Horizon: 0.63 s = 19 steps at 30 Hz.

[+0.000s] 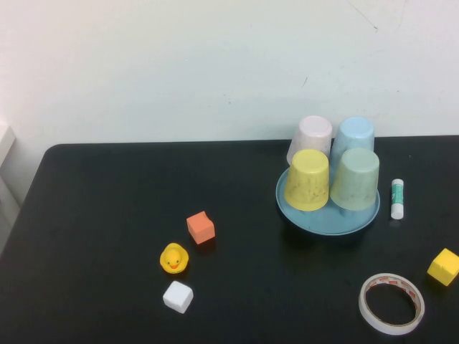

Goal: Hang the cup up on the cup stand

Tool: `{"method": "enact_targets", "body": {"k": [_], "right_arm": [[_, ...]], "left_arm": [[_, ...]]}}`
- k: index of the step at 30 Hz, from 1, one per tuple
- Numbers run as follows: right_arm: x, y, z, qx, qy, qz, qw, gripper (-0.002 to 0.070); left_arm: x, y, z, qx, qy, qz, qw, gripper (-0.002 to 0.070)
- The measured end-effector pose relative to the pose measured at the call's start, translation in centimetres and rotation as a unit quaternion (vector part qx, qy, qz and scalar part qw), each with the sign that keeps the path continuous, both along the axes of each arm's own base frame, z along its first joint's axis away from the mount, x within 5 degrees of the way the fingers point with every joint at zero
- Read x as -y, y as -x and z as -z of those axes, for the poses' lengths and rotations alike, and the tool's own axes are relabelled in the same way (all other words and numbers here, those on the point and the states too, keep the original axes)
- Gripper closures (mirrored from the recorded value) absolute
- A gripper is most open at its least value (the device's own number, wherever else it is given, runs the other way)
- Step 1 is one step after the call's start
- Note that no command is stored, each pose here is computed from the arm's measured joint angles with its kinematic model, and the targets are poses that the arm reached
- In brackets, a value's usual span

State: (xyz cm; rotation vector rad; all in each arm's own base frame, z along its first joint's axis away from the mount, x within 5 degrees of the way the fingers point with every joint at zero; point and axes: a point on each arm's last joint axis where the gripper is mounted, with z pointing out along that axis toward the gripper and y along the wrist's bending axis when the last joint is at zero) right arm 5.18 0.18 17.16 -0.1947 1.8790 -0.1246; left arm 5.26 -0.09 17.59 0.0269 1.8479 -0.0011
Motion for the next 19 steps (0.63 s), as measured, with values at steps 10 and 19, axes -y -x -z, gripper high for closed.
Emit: {"method": "enact_targets", "body": {"k": [10, 19], "right_arm": [[0.03, 0.01, 0.03, -0.002, 0.002, 0.001, 1.0, 0.0678], [0.03, 0.02, 0.0, -0.003, 0.001, 0.001, 1.0, 0.0678]], "left_arm": [[-0.02, 0.0, 0.0, 0.0, -0.002, 0.0, 1.0, 0.0676], [-0.02, 0.0, 0.0, 0.0, -0.002, 0.0, 1.0, 0.0676]]}}
